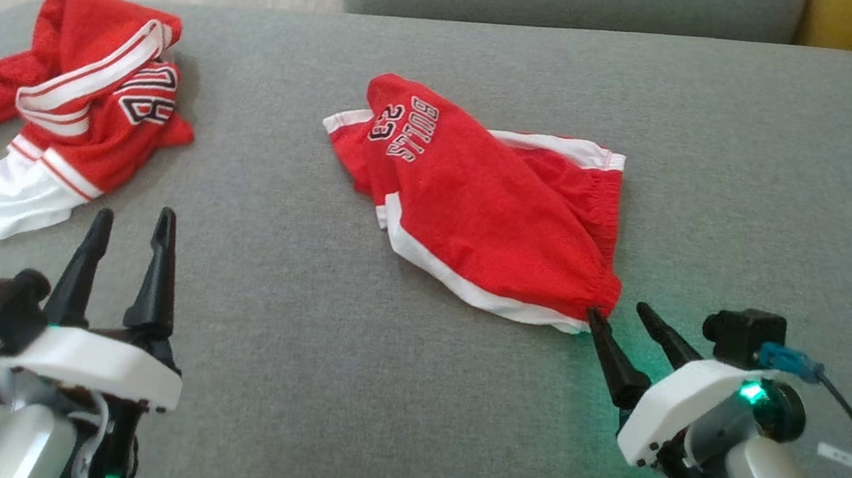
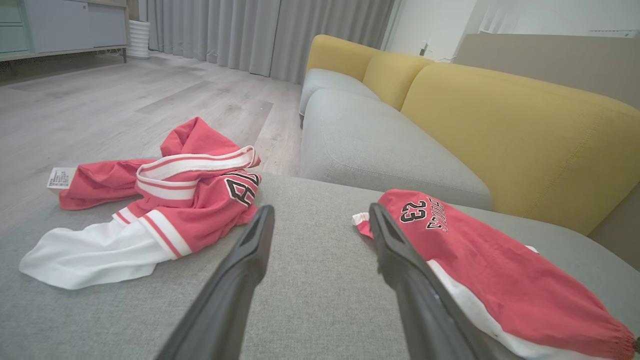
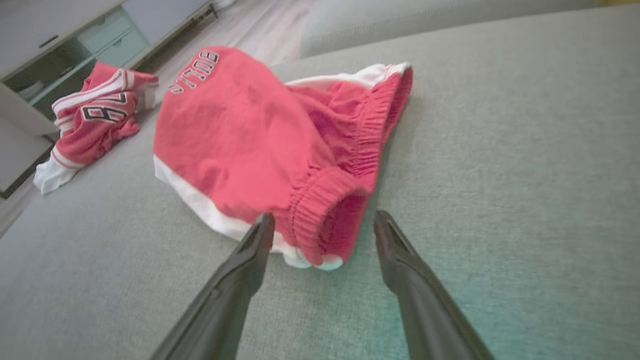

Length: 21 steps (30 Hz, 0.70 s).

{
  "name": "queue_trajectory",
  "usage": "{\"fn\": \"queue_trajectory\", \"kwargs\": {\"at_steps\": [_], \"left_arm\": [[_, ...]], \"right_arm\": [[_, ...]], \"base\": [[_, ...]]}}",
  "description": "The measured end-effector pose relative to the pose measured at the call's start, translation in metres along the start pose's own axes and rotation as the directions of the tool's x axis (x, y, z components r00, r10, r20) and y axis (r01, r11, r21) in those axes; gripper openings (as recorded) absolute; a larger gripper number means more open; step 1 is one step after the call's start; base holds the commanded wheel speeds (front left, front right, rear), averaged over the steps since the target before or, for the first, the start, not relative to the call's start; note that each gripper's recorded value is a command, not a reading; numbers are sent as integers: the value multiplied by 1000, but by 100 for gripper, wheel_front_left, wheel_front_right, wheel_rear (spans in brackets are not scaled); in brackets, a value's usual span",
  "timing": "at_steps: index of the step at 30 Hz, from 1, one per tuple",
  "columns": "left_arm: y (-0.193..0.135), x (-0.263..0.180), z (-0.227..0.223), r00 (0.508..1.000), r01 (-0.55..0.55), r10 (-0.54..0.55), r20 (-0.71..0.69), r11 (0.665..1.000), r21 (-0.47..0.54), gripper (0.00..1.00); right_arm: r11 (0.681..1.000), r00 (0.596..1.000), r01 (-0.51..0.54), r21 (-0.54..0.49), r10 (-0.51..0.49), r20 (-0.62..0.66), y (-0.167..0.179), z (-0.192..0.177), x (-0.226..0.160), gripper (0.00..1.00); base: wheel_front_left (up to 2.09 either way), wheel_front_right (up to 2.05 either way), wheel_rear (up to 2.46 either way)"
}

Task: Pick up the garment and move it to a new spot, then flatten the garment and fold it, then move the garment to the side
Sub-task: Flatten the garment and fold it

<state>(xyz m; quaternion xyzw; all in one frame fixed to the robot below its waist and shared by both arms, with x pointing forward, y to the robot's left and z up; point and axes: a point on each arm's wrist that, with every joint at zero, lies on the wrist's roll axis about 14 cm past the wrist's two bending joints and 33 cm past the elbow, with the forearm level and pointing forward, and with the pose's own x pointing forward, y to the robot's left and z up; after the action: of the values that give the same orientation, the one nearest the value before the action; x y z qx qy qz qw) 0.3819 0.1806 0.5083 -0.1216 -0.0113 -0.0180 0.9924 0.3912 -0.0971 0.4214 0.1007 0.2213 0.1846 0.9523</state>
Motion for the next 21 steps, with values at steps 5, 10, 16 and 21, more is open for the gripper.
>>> {"fn": "queue_trajectory", "kwargs": {"at_steps": [5,10,16,21], "left_arm": [[9,-2,-5,1000,-27,27,-7,1000,-9,100],[16,-5,-9,999,-49,48,-14,999,-10,100],[22,-7,-18,997,-71,70,-34,997,-16,100],[25,-7,-21,996,-83,82,-40,996,-23,100]], "right_arm": [[999,993,-32,-9,31,-118,4,-17,4,100],[998,970,-55,-42,44,-240,6,-39,6,100],[987,963,-75,-143,34,-268,1,-36,16,76],[978,951,-114,-173,57,-302,9,-43,18,0]], "base": [[0,0,0],[0,0,0],[0,0,0],[0,0,0]]}}
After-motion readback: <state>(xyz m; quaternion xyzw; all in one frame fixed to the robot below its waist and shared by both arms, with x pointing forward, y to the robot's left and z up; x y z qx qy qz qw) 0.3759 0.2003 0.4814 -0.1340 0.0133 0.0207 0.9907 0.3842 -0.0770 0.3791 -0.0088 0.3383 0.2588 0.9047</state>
